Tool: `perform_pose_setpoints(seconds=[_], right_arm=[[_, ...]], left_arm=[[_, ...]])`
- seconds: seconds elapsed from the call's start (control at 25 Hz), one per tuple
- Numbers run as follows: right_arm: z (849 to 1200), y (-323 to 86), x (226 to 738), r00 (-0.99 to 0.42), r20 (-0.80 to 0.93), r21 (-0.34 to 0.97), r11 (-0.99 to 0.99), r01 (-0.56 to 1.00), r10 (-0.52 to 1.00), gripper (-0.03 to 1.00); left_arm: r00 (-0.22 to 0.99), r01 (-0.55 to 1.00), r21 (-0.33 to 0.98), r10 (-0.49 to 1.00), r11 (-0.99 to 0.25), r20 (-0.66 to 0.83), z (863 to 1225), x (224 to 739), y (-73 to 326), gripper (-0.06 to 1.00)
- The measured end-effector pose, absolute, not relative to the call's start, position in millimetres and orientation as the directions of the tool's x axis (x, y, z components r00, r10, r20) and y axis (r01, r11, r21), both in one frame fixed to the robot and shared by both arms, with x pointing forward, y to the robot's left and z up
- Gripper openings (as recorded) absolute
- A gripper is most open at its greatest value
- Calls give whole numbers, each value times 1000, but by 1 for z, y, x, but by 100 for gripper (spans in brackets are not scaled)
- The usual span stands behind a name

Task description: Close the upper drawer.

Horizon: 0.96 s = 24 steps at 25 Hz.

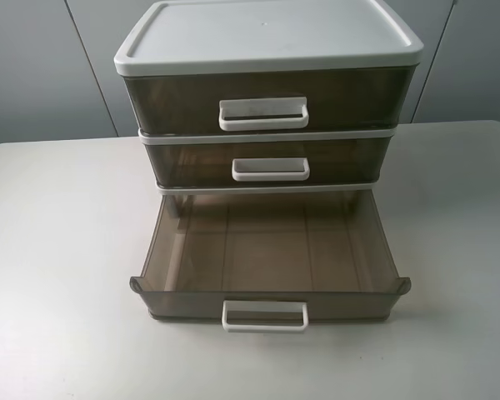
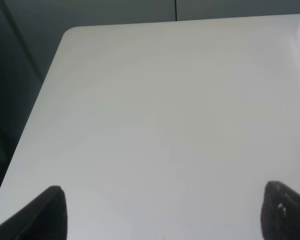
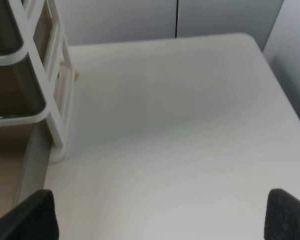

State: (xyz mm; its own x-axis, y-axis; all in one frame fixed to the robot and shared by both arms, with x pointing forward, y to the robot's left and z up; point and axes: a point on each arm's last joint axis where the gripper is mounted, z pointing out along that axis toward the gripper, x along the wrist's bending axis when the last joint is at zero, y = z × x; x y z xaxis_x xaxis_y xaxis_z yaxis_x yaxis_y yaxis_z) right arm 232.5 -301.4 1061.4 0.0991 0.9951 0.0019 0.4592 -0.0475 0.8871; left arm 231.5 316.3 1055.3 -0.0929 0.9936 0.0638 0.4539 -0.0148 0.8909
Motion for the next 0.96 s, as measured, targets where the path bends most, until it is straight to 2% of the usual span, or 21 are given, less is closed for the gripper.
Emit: perform_pose_setpoints(seconds=[0.96], right_arm=[[1053, -303, 231, 102, -18, 883, -32, 468, 995, 63]], left_arm=[[-93, 454, 891, 994, -15, 64, 1055, 231, 316, 74]])
